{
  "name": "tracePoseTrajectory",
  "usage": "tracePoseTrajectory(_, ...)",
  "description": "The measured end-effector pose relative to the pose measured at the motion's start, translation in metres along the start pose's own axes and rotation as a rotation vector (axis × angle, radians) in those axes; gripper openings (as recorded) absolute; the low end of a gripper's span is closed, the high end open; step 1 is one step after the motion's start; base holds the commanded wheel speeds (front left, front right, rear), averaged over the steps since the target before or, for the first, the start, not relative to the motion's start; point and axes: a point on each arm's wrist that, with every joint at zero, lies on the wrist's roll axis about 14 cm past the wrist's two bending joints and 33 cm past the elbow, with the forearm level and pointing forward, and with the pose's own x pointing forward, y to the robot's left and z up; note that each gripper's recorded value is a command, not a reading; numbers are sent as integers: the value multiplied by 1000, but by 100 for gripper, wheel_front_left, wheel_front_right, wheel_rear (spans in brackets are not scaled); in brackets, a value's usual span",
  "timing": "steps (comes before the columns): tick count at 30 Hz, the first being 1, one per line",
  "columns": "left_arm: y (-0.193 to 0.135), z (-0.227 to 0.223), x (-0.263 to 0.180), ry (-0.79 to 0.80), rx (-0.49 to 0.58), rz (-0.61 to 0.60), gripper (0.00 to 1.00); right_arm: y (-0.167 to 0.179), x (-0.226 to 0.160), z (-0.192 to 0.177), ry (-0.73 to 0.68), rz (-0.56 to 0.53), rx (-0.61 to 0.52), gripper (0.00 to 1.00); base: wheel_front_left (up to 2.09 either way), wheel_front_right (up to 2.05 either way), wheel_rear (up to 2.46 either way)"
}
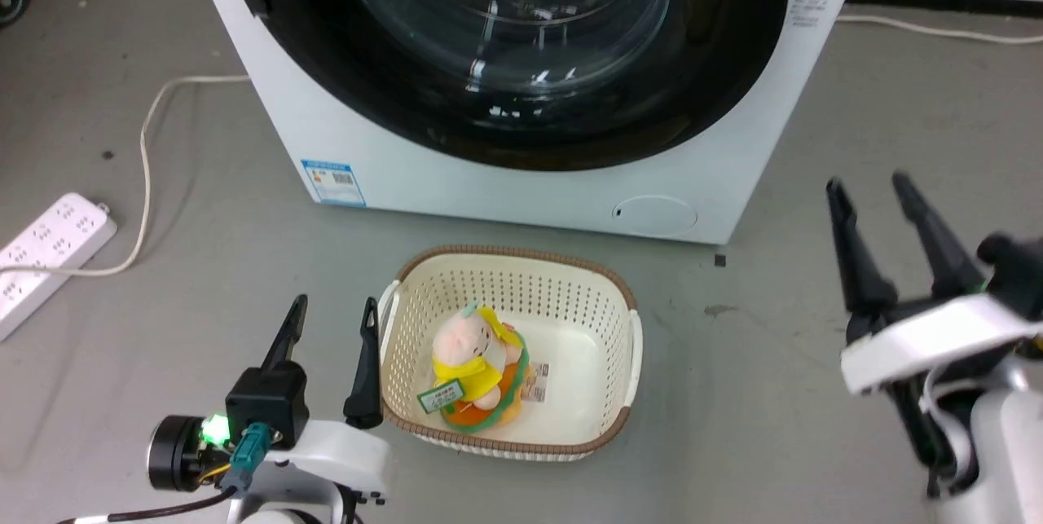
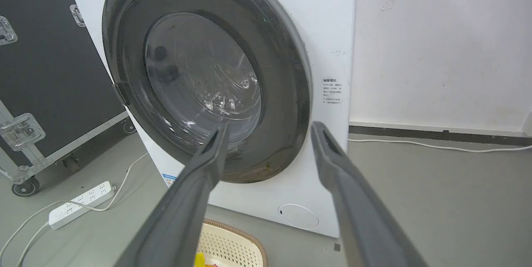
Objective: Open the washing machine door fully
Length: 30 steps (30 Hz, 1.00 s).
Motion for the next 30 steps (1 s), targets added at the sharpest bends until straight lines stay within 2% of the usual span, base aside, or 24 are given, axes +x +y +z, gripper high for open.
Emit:
tracePoseTrajectory(13, -1, -7, 17, -7, -4, 7, 100, -15, 59, 2, -16, -22, 177, 99, 0, 0, 0)
tracePoseTrajectory(14, 0, -8, 18, -4, -4, 7, 100, -17, 64, 2, -17, -26, 191, 46, 0, 0, 0)
tracePoseTrajectory(16, 0, -9, 19, -3, -4, 8, 100, -18, 68, 2, -20, -27, 204, 0, 0, 0, 0)
tracePoseTrajectory(23, -1, -12, 27, -7, -9, 11, 100, -28, 102, -9, 22, -54, 339, 0, 0, 0, 0)
tracePoseTrajectory(30, 2, -18, 31, -4, -12, 24, 100, -37, 135, -29, 123, -82, 478, 0, 0, 0, 0)
